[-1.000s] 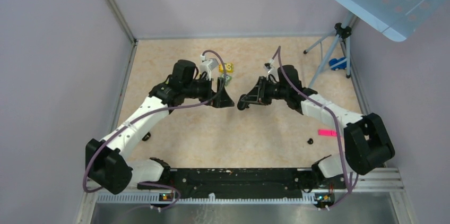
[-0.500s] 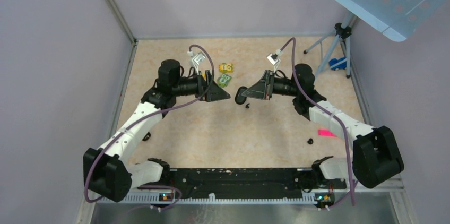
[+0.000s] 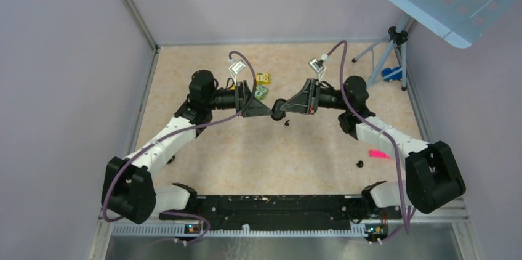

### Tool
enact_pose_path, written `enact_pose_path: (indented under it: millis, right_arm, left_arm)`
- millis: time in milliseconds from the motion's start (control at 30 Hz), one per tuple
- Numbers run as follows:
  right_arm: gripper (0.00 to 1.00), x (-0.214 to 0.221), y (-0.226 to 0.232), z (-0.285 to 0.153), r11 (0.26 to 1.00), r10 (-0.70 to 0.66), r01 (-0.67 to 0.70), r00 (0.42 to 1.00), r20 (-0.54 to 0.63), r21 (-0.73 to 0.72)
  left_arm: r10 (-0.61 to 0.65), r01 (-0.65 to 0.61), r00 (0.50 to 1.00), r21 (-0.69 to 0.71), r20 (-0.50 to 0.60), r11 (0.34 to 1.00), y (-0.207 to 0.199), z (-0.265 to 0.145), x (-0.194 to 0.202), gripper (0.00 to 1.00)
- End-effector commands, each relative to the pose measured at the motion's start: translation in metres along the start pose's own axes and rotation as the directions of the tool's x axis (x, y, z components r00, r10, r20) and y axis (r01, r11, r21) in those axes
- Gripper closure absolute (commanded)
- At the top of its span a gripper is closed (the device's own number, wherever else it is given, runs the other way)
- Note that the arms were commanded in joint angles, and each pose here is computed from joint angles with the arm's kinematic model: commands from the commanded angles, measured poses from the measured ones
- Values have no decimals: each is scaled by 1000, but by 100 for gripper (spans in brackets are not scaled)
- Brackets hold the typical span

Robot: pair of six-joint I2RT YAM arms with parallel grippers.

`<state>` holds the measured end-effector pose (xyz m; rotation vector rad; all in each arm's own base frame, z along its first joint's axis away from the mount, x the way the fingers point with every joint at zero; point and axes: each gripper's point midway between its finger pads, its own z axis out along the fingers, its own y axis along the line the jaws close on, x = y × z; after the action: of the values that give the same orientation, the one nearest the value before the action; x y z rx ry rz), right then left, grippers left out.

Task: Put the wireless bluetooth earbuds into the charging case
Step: Pass from the right arm to the left

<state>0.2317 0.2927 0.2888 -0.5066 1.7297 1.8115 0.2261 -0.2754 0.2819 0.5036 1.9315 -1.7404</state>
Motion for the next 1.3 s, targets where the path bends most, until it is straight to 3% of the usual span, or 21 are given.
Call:
enact_pose_path:
  millis: [0, 467, 733, 800, 933, 1033, 1133, 1200, 1267]
  right_arm:
    - [100, -5, 8, 0, 997, -53, 54, 999, 12, -50]
    - [100, 0, -3, 1, 1000, -21, 21, 1000, -2, -21]
    - [100, -3, -7, 3, 1000, -9, 9, 1000, 13, -16]
    - [100, -3, -8, 3, 1000, -5, 6, 1000, 15, -15]
    - [100, -2, -13, 3, 1000, 16, -16, 1000, 18, 5]
    - [75, -1, -19, 3, 999, 36, -36, 999, 18, 32]
    - [52, -2, -24, 2, 997, 44, -46, 998, 32, 64]
    - [42, -5, -29, 1, 992, 53, -58, 997, 53, 112]
    - [40, -7, -34, -1, 986, 48, -59, 996, 75, 159]
  left_arm:
    - [58, -58, 998, 78, -5, 995, -17, 10, -9, 28]
    - [41, -41, 999, 91, 0, 995, -14, 19, -13, 50]
    - [-2, 7, 999, 132, -37, 991, -17, 26, -9, 51]
    - [-17, 23, 999, 152, -44, 988, -19, 26, -7, 59]
    - [-34, 39, 999, 154, -34, 987, -17, 27, -7, 85]
    - [-30, 33, 999, 149, -22, 988, -17, 27, -9, 100]
    - [-32, 32, 999, 133, -3, 991, -16, 27, -12, 100]
    - [-33, 30, 999, 114, 18, 993, -13, 26, -15, 100]
    - [-38, 34, 999, 99, 36, 994, -11, 25, -17, 100]
